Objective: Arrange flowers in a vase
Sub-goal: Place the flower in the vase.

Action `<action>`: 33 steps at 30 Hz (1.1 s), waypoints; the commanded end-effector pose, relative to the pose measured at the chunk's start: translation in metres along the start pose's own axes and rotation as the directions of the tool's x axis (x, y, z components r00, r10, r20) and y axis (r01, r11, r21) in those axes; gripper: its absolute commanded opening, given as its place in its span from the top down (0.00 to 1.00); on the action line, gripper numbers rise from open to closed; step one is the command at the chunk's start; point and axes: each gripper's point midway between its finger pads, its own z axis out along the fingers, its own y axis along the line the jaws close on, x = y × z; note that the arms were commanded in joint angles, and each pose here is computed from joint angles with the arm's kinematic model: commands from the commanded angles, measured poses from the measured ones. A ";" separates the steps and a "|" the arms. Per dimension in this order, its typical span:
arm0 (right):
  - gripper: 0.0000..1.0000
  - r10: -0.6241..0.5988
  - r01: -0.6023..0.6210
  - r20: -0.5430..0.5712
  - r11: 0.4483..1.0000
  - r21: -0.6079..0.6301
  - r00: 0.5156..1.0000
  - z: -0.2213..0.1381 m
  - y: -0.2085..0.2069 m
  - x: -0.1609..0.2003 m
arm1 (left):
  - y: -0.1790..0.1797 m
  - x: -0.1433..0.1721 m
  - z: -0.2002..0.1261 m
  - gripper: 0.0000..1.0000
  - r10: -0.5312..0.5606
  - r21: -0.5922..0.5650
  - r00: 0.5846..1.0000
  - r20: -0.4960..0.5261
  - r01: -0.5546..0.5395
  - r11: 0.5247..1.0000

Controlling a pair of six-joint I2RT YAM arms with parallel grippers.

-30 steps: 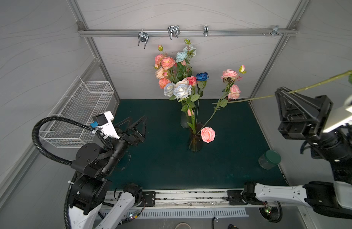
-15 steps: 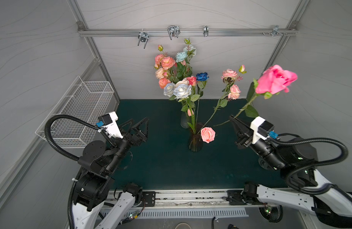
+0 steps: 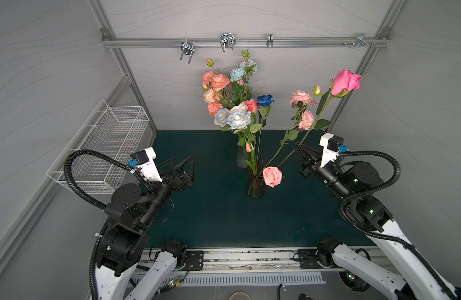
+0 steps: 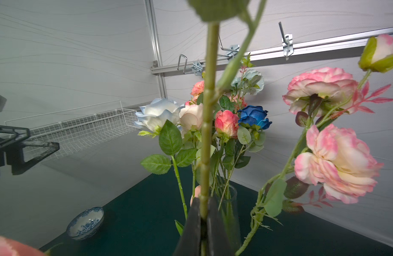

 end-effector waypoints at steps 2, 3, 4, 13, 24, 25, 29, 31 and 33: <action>1.00 0.035 -0.031 0.056 0.997 -0.070 0.998 0.003 0.012 -0.019 | -0.003 -0.005 0.002 0.00 -0.001 0.013 1.000 0.024 0.000 1.000; 1.00 0.037 -0.034 0.044 0.997 -0.073 0.998 0.006 0.011 -0.015 | -0.003 -0.004 0.003 0.00 -0.002 0.015 1.000 0.022 0.002 1.000; 1.00 0.040 -0.037 0.037 0.997 -0.073 0.999 0.009 0.011 -0.009 | -0.003 -0.004 0.004 0.00 -0.005 0.015 1.000 0.021 0.004 1.000; 1.00 0.021 -0.023 -0.031 0.998 -0.061 0.999 0.032 0.003 0.033 | -0.001 -0.001 0.005 0.00 -0.002 0.011 1.000 0.016 0.002 1.000; 1.00 0.057 -0.057 -0.274 0.998 0.010 0.960 0.036 0.002 0.143 | 0.001 0.007 0.012 0.00 -0.024 0.018 1.000 -0.002 0.024 1.000; 1.00 0.066 -0.062 -0.301 0.998 0.021 0.951 0.036 0.000 0.152 | 0.001 0.007 0.013 0.00 -0.027 0.021 1.000 -0.004 0.027 0.999; 0.81 0.095 -0.086 -0.352 0.995 0.041 0.931 0.030 0.000 0.172 | 0.002 0.011 0.015 0.00 -0.035 0.023 0.999 -0.018 0.036 0.999; 0.62 0.103 -0.090 -0.359 0.994 0.055 0.928 0.024 0.002 0.175 | 0.002 0.015 0.016 0.00 -0.040 0.025 0.999 -0.028 0.041 0.999; 0.49 0.115 -0.097 -0.358 0.993 0.068 0.927 0.017 0.003 0.178 | 0.004 0.019 0.018 0.00 -0.048 0.024 0.998 -0.039 0.049 0.998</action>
